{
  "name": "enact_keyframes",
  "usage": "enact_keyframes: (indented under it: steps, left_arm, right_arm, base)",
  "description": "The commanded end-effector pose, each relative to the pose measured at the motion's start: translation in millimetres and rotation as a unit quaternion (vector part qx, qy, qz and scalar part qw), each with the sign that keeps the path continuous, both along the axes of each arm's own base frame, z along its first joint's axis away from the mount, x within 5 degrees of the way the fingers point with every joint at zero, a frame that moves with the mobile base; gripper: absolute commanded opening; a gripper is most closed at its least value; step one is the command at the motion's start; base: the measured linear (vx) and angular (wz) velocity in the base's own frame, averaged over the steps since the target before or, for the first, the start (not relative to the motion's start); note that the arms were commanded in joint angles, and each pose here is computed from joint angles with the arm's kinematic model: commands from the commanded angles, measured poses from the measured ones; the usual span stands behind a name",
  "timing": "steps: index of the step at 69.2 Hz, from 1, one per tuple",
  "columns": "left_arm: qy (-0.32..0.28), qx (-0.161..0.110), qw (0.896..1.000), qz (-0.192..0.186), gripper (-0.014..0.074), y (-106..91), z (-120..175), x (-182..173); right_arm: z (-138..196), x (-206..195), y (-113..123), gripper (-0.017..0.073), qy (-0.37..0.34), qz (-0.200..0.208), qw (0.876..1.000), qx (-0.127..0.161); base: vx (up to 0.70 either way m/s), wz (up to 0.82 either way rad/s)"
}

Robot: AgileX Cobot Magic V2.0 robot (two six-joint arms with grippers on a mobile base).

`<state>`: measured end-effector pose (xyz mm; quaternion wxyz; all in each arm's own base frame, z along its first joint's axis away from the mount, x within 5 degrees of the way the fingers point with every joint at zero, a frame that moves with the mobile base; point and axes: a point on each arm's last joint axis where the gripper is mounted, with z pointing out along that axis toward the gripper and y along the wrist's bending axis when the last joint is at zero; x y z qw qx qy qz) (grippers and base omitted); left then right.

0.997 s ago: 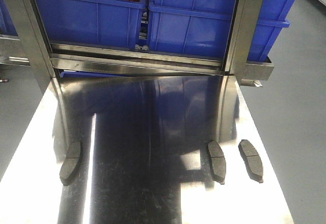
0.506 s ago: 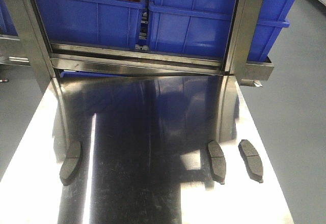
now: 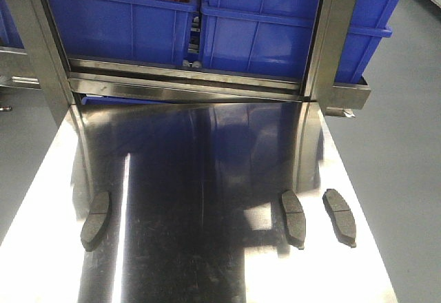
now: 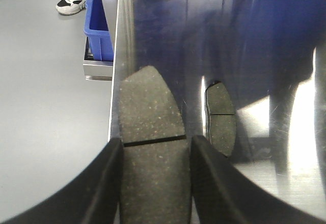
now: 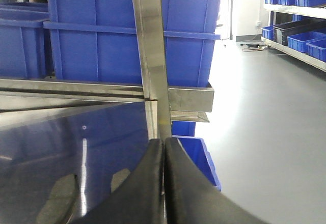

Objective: Move and align brake pads A on conveyor
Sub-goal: 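Move the right gripper down over the outermost pad on its side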

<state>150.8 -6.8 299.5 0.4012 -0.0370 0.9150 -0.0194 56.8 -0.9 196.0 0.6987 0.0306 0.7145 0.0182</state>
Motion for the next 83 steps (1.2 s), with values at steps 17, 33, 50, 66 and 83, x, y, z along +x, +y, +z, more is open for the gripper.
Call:
enact_keyframes:
  steps: [17, 33, 50, 66, 83]
  left_arm:
    - [-0.054, -0.004, 0.999, -0.006, 0.0161, -1.6, 15.0, 3.9]
    - [-0.054, -0.004, 0.999, -0.006, 0.0161, -1.6, 15.0, 3.9]
    - [-0.054, -0.004, 0.999, -0.006, 0.0161, -1.6, 15.0, 3.9]
    - [-0.054, -0.004, 0.999, -0.006, 0.0161, -1.6, 15.0, 3.9]
    - [-0.054, -0.004, 0.999, -0.006, 0.0161, -1.6, 15.0, 3.9]
  right_arm:
    - [118.0, -0.2, -2.1, -0.0003, 0.001, -0.012, 0.999, -0.046]
    - [153.9, 18.7, -3.2, -0.0003, 0.08, -0.012, 0.996, -0.043]
    - [152.0, 21.7, -3.3, 0.0158, 0.092, -0.011, 0.994, -0.049]
    - [151.7, 21.7, -3.3, 0.0552, 0.094, -0.011, 0.994, -0.05]
    - [152.3, 21.8, -3.2, 0.0636, 0.09, -0.01, 0.995, -0.048]
  base:
    - [0.0, 0.0]
    - [0.0, 0.0]
    - [0.0, 0.0]
    - [0.0, 0.0]
    - [0.0, 0.0]
